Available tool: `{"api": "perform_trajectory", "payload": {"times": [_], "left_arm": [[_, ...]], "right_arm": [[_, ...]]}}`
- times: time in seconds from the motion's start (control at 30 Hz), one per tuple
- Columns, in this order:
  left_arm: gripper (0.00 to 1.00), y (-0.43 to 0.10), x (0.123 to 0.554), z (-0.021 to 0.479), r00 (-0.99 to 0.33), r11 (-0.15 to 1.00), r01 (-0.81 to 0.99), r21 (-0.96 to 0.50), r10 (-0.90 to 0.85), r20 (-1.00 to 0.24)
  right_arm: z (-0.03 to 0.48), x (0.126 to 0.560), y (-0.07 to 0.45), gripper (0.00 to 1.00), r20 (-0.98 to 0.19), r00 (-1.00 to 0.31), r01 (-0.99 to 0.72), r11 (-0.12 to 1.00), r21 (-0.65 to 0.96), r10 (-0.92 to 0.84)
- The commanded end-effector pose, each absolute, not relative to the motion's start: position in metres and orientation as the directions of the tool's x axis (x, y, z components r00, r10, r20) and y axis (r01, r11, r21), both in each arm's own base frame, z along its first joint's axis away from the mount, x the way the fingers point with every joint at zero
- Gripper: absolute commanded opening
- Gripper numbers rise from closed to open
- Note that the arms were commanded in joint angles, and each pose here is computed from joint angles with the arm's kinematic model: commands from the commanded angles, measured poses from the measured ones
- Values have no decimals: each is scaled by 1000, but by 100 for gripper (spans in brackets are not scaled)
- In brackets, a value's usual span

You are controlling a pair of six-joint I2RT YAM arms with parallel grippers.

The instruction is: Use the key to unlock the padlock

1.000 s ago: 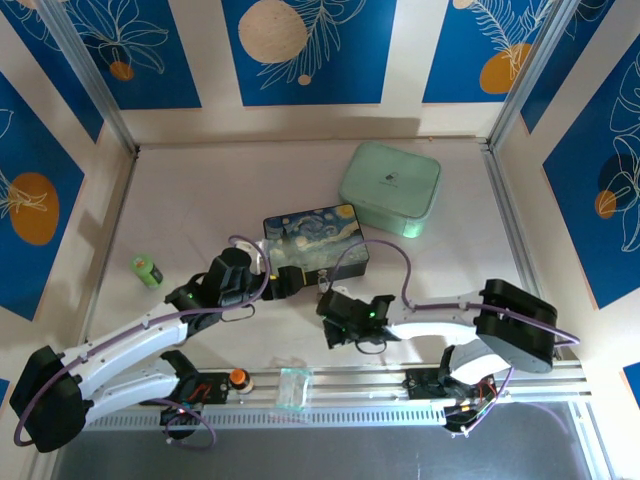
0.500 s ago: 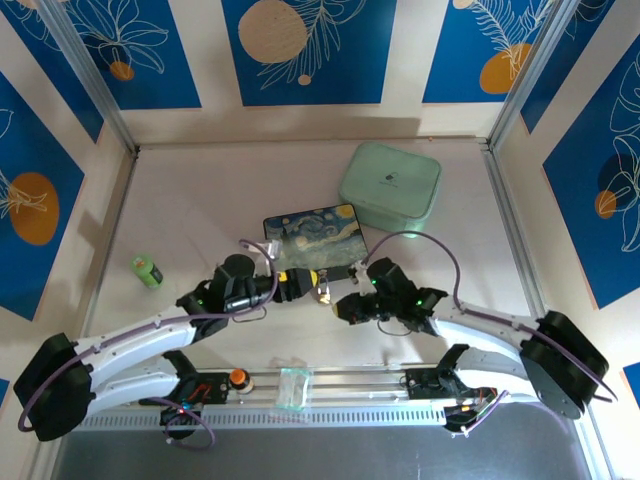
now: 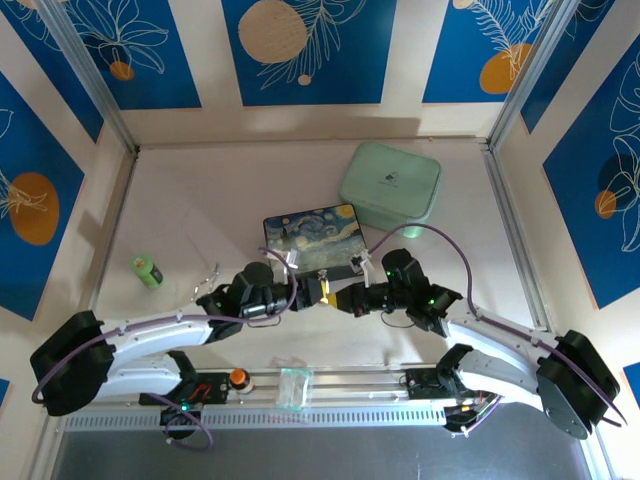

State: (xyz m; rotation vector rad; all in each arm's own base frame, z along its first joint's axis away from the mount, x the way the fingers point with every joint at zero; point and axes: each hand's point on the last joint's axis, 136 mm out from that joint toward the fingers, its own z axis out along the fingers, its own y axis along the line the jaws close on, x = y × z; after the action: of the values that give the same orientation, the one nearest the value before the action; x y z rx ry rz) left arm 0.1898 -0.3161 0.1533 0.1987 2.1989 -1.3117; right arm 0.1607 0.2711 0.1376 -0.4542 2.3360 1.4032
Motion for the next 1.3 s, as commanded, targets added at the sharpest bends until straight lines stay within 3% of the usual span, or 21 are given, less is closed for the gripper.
{"api": "perform_trajectory", "payload": {"times": [0.0, 0.37, 0.6, 0.63, 0.7, 0.8, 0.93, 1.07, 1.27], "left_arm": [[38, -328, 193, 178, -802, 454, 442, -774, -186, -568], [0, -333, 193, 168, -816, 460, 423, -780, -180, -549], [0, -335, 192, 167, -829, 452, 405, -795, -186, -528], [0, -334, 193, 167, -828, 451, 401, -798, -194, -526], [0, -329, 198, 168, -823, 459, 374, -806, -237, -516], [0, -318, 206, 175, -800, 464, 331, -822, -323, -505], [0, -308, 212, 189, -775, 410, 284, -867, -433, -459], [0, -307, 211, 206, -774, 340, 281, -897, -473, -421], [0, -305, 210, 228, -767, 246, 285, -926, -521, -375]], "right_arm": [[153, 157, 276, 0, -486, -871, -475, 387, 790, -76], [150, 160, 274, 0, -474, -879, -456, 380, 805, -51], [153, 165, 271, 1, -466, -885, -433, 373, 820, -2], [154, 166, 271, 13, -461, -887, -424, 375, 824, 9], [153, 172, 266, 49, -427, -903, -372, 394, 840, 57], [154, 187, 253, 76, -341, -920, -241, 409, 880, 193], [176, 193, 245, 78, -323, -884, -219, 312, 924, 337], [199, 194, 244, 86, -335, -864, -240, 278, 930, 375], [218, 193, 256, 81, -276, -877, -228, 166, 959, 393]]}}
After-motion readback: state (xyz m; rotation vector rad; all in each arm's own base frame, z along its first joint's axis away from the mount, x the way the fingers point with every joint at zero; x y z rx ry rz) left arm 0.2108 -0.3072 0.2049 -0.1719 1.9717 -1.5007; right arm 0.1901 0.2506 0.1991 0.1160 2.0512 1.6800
